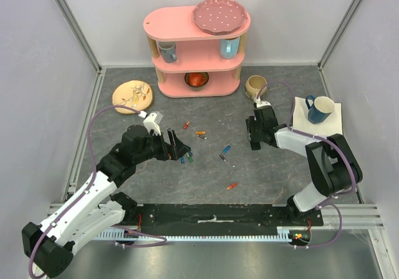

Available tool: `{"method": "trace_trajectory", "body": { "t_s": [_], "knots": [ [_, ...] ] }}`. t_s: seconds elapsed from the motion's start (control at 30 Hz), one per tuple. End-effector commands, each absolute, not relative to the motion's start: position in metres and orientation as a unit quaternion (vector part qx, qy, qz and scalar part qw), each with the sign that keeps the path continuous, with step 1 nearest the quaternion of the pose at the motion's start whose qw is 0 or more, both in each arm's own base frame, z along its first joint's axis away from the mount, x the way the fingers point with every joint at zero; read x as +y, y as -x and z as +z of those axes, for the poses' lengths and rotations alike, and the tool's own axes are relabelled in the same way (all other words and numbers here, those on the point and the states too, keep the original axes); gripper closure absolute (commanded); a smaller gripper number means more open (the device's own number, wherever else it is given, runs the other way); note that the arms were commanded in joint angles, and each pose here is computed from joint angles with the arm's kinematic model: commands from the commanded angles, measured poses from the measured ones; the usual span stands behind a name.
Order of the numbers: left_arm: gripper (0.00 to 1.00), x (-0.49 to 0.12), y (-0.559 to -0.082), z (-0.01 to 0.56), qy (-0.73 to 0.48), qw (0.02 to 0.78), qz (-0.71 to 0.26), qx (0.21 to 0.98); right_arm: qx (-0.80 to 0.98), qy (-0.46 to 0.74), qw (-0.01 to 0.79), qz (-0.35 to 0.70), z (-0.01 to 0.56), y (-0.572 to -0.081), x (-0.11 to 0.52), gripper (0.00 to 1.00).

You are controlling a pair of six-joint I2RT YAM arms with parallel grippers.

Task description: Load the batteries into the remote control

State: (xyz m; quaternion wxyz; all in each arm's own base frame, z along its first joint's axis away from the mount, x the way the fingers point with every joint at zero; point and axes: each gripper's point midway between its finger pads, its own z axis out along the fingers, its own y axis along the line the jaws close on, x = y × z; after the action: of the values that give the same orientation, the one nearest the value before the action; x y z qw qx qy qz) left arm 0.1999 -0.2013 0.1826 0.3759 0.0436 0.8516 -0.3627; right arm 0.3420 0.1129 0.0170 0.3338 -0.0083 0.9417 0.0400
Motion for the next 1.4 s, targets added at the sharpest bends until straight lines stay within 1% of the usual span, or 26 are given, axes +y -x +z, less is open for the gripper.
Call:
{"method": "trace_trajectory", "body": {
  "t_s": [0.0,0.17,0.2,0.3,0.33,0.4,0.43,0.47,0.57,0.6,0.67,0.83,1.03,1.27,1.37],
  "knots": [
    [0.06,-0.206,-0.204,0.191,-0.044,0.383,-0.376,0.843,0.954,0.008,0.293,0.056,0.010,-0.311,0.116,0.76],
    [0.06,-0.202,-0.209,0.195,-0.039,0.394,-0.362,0.844,0.932,0.014,0.359,0.042,0.066,-0.307,0.136,0.76],
    [0.06,-0.201,-0.211,0.195,-0.037,0.397,-0.357,0.845,0.925,0.014,0.376,0.051,0.081,-0.305,0.143,0.78],
    [0.06,-0.195,-0.215,0.197,-0.025,0.408,-0.343,0.846,0.916,0.009,0.393,0.074,0.101,-0.294,0.170,0.80],
    [0.06,-0.193,-0.217,0.198,-0.017,0.413,-0.339,0.845,0.912,0.012,0.399,0.094,0.109,-0.287,0.185,0.84],
    [0.06,-0.188,-0.219,0.198,-0.006,0.419,-0.331,0.845,0.908,-0.014,0.403,0.117,0.116,-0.281,0.199,0.87],
    [0.06,-0.181,-0.221,0.195,0.014,0.423,-0.316,0.849,0.907,-0.008,0.400,0.130,0.116,-0.271,0.214,0.89],
    [0.06,-0.175,-0.223,0.192,0.030,0.426,-0.302,0.852,0.904,-0.027,0.402,0.146,0.119,-0.268,0.225,0.90],
    [0.06,-0.152,-0.227,0.183,0.083,0.435,-0.253,0.860,0.900,-0.022,0.407,0.155,0.122,-0.254,0.257,0.96],
    [0.06,-0.148,-0.228,0.182,0.096,0.435,-0.247,0.861,0.902,-0.031,0.403,0.155,0.117,-0.251,0.267,0.99],
    [0.06,-0.136,-0.228,0.178,0.118,0.440,-0.222,0.862,0.896,-0.039,0.415,0.152,0.123,-0.244,0.284,1.00],
    [0.06,-0.117,-0.226,0.179,0.165,0.456,-0.202,0.851,0.901,-0.082,0.400,0.149,0.103,-0.232,0.313,1.00],
    [0.06,-0.105,-0.220,0.181,0.194,0.468,-0.198,0.839,0.903,-0.123,0.384,0.149,0.085,-0.220,0.322,1.00],
    [0.06,-0.104,-0.219,0.173,0.202,0.462,-0.197,0.841,0.918,-0.116,0.367,0.097,0.061,-0.210,0.319,1.00],
    [0.08,-0.109,-0.220,0.173,0.194,0.456,-0.202,0.845,0.923,-0.109,0.359,0.083,0.049,-0.206,0.315,0.95]
  ]
}}
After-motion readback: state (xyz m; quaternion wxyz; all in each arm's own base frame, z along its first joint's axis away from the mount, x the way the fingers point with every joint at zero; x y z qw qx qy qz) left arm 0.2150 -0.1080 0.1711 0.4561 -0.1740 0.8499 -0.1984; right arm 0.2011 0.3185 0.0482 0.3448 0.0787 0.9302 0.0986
